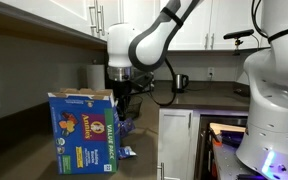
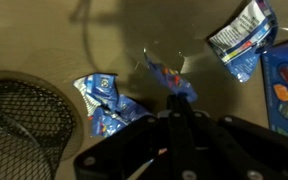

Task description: Put a blue packet in the basket

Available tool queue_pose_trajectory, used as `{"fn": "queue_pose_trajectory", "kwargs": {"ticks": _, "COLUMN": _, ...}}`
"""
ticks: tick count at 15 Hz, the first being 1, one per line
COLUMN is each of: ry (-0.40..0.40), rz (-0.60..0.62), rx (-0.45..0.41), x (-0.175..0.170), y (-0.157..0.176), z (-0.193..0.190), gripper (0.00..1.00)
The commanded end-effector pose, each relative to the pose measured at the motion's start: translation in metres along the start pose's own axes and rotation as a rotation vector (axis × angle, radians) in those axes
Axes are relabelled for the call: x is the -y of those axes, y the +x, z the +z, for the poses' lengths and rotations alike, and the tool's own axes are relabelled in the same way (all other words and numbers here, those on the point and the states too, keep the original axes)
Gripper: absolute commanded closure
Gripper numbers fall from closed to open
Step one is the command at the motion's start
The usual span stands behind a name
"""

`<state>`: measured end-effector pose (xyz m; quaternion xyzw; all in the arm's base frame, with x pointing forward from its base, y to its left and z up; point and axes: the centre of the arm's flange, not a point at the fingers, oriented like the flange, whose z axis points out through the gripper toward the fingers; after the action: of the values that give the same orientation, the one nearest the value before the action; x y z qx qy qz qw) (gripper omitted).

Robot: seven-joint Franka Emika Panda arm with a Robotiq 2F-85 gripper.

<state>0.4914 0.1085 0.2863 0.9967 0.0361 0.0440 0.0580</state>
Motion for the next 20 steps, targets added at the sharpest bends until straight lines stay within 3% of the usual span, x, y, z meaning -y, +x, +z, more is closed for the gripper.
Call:
{"fn": "queue_pose_trajectory", "kwargs": {"ticks": 1, "ry": -0.016, "rz": 0.043, "rx": -0.011, "x": -0.04, "y": -0.01, "z": -0.046, "gripper": 0.97}}
{"fn": "queue_pose_trajectory", "kwargs": {"ticks": 6, "ry": -0.021, "rz": 0.135, "rx": -0.055, "x": -0.079, "y": -0.01, "z": -0.074, "gripper": 0.97}}
{"fn": "queue_pose_trajectory", "kwargs": {"ticks": 7, "ry": -0.013, "rz": 0.147, "rx": -0.059, "x": -0.082, "y": -0.011, "z": -0.074, "gripper": 0.71}}
{"fn": "queue_pose_trajectory", "kwargs": {"ticks": 8, "ry": -0.003, "rz": 0.152, "rx": -0.053, "x": -0.08, "y": -0.012, "z": -0.071, "gripper": 0.71}}
{"fn": "queue_pose_trajectory", "kwargs": {"ticks": 16, "ry": 0.151, "rz": 0.179, "rx": 0.091, "x": -0.027, "y": -0.041, "z": -0.031, "gripper": 0.2}}
{"fn": "queue_pose_trajectory", "kwargs": {"ticks": 18, "ry": 0.16, "rz": 0.184, "rx": 0.121, "x": -0.018, "y": -0.05, "z": -0.018, "gripper": 0.07}}
{"fn": "queue_pose_trajectory", "kwargs": {"ticks": 20, "ry": 0.129, "rz": 0.173, "rx": 0.141, "x": -0.011, "y": -0.06, "z": 0.0, "gripper": 0.01}}
